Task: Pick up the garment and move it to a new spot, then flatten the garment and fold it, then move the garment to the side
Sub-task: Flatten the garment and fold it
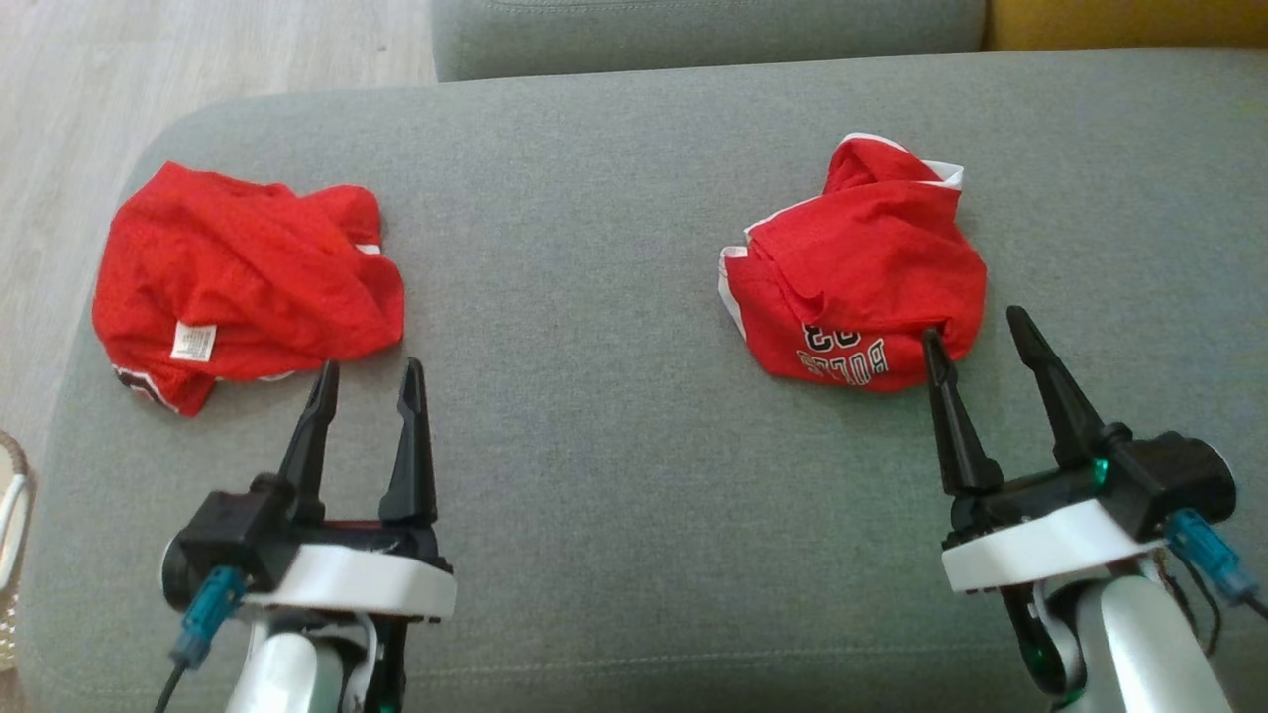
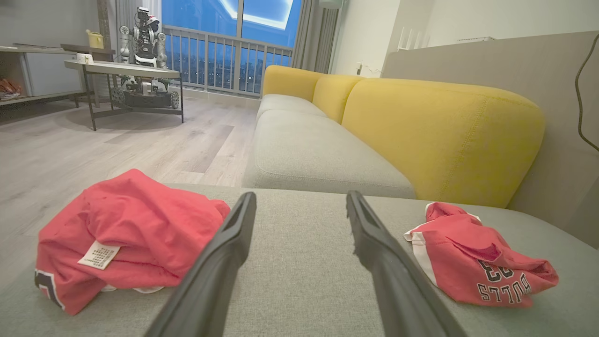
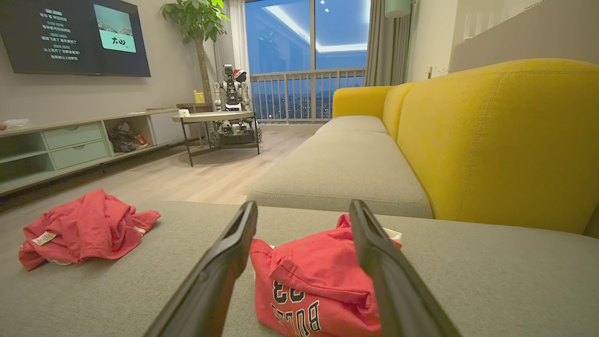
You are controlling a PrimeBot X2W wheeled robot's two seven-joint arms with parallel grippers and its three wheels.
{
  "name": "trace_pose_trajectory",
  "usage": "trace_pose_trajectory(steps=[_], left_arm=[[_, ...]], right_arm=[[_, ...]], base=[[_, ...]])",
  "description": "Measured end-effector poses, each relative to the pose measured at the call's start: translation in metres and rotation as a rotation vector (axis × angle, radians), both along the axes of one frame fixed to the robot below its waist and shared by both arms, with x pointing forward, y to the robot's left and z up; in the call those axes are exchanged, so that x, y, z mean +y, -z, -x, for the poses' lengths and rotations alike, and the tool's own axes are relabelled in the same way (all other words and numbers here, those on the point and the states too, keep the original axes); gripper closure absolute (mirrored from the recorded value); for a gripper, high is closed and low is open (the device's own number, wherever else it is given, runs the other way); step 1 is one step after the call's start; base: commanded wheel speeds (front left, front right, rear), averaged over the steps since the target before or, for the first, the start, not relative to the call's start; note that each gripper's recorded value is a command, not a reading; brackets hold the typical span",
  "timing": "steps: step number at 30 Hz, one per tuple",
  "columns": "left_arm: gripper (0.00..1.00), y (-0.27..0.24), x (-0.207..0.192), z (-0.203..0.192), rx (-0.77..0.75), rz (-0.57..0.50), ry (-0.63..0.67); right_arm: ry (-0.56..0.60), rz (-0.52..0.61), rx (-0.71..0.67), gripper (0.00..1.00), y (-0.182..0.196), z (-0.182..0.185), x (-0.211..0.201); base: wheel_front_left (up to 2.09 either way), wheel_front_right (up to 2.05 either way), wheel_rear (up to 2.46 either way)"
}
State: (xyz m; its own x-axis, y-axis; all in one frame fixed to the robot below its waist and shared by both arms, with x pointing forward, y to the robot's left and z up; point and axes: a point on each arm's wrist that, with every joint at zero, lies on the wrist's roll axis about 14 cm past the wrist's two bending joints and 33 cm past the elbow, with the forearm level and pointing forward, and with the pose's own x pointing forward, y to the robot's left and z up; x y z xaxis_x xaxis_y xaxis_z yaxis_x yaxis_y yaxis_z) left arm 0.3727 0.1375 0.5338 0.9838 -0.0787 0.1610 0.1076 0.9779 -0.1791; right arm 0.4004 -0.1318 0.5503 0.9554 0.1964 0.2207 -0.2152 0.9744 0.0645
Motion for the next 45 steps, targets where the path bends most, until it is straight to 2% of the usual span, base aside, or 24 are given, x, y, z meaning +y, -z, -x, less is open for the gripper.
trace_pose_trajectory(steps=[22, 28, 32, 39, 45], left_arm=[[0.00, 0.008, -0.010, 0.003, 0.026, 0.008, 0.026], [0.00, 0.015, -0.010, 0.001, 0.048, 0.008, 0.024], [0.00, 0.018, -0.005, -0.006, 0.057, 0.008, 0.010], [0.00, 0.025, 0.007, -0.009, 0.079, 0.016, -0.028], [0.00, 0.030, 0.017, -0.007, 0.098, 0.016, -0.060]], right_arm=[[-0.007, 0.002, 0.020, 0.00, 0.007, -0.002, 0.002], [-0.041, 0.046, 0.073, 0.00, 0.025, -0.013, 0.015], [-0.077, 0.123, 0.139, 0.00, 0.044, -0.042, 0.030], [-0.152, 0.223, 0.282, 0.00, 0.090, -0.065, 0.057], [-0.148, 0.240, 0.359, 0.00, 0.117, -0.074, 0.057]], base=[[0.00, 0.00, 0.00], [0.00, 0.00, 0.00], [0.00, 0.00, 0.00], [0.00, 0.00, 0.00], [0.00, 0.00, 0.00]])
